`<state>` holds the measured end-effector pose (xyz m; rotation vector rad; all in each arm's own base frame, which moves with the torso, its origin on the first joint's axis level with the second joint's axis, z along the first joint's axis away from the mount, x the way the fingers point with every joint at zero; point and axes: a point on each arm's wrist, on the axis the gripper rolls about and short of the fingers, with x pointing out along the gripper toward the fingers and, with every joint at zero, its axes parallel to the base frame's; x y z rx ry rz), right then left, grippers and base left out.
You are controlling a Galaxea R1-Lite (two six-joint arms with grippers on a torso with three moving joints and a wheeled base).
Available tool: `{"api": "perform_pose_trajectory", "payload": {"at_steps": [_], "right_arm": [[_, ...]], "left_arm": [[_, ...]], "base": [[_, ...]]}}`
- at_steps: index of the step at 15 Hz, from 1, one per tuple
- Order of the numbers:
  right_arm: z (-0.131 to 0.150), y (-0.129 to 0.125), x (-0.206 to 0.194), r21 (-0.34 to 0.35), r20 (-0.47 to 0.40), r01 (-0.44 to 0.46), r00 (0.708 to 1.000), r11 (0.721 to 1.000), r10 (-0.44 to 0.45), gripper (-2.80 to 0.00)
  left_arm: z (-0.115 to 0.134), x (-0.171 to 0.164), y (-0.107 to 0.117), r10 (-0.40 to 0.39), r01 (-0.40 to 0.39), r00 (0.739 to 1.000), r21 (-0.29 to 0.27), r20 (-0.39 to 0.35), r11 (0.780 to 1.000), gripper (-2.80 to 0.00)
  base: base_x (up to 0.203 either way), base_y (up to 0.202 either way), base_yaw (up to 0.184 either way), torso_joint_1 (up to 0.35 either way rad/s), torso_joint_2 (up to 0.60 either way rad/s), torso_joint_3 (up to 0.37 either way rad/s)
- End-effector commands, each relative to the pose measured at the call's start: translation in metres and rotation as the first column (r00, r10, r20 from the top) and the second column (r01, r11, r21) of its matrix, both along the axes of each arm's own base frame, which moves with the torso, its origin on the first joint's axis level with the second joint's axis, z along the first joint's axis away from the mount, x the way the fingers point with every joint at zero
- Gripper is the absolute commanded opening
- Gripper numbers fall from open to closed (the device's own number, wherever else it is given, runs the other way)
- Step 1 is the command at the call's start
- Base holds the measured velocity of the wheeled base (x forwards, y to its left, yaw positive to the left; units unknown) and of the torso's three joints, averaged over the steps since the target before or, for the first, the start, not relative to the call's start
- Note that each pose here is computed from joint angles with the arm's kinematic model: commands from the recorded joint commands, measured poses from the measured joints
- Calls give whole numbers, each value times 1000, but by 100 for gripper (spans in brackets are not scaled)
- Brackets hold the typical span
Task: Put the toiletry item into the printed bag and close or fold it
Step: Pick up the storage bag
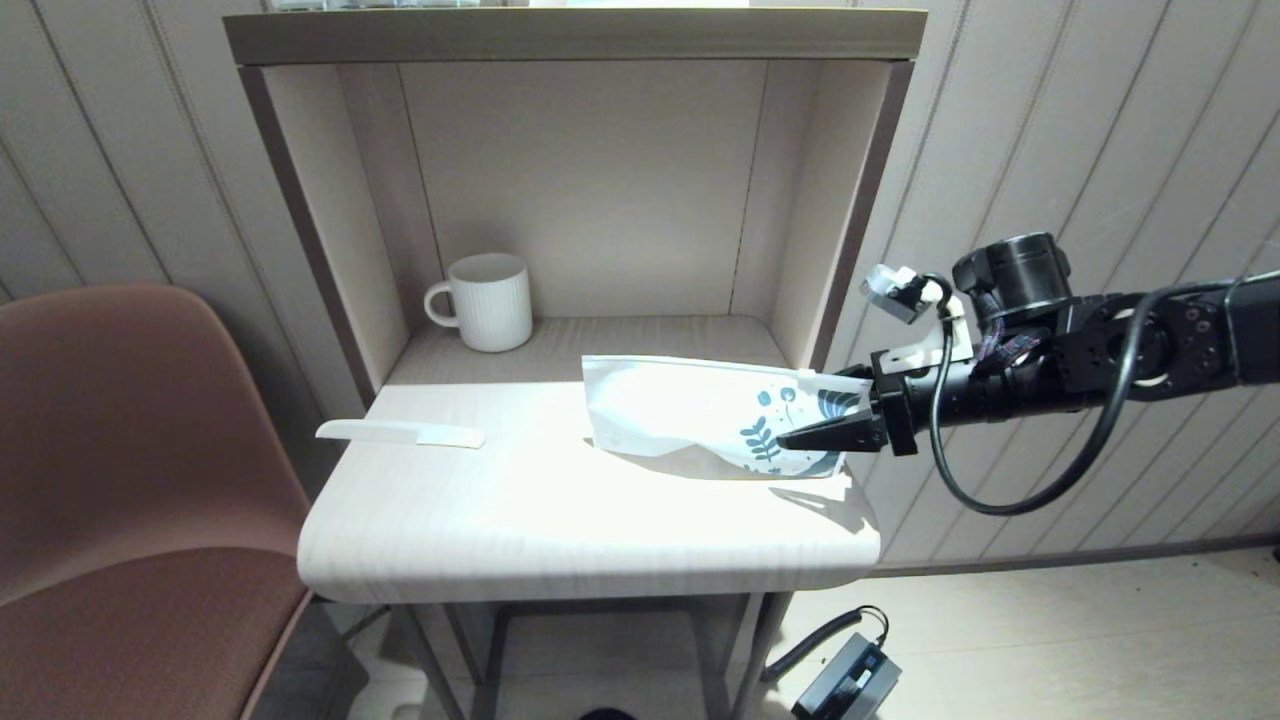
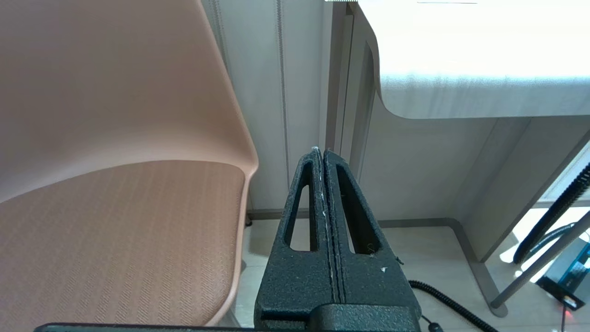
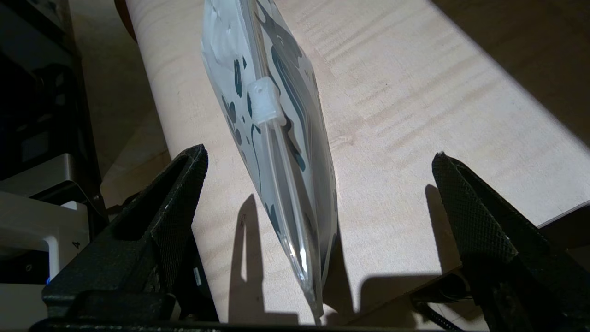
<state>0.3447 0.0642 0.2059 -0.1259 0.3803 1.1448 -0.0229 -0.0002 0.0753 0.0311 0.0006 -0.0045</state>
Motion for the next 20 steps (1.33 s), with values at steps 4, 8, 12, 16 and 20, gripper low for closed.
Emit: {"api": "perform_pose_trajectory", "payload": {"at_steps": [4, 8, 12, 16, 20], "right_arm": [[-1, 0, 2, 2, 1, -4, 1000, 1000, 4, 0], [-2, 0, 1, 0, 1, -6, 1000, 1000, 6, -280], [-1, 1, 0, 1, 4, -9, 1000, 1000, 9, -280], [3, 10, -11, 2, 10, -42, 999, 999, 42, -280], [20, 11, -31, 7, 51, -47, 998, 999, 47, -280]], "left_arm": [[0, 0, 0, 0, 0, 1000, 0, -1, 1000, -280], [0, 0, 0, -2, 2, 1000, 0, -1, 1000, -280], [0, 0, 0, 0, 0, 1000, 0, -1, 1000, -280], [0, 0, 0, 0, 0, 1000, 0, -2, 1000, -280], [0, 0, 0, 0, 0, 1000, 0, -2, 1000, -280]], "base": [[0, 0, 0, 0, 0, 0], [0, 0, 0, 0, 0, 0], [0, 0, 0, 0, 0, 0], [0, 0, 0, 0, 0, 0], [0, 0, 0, 0, 0, 0]]}}
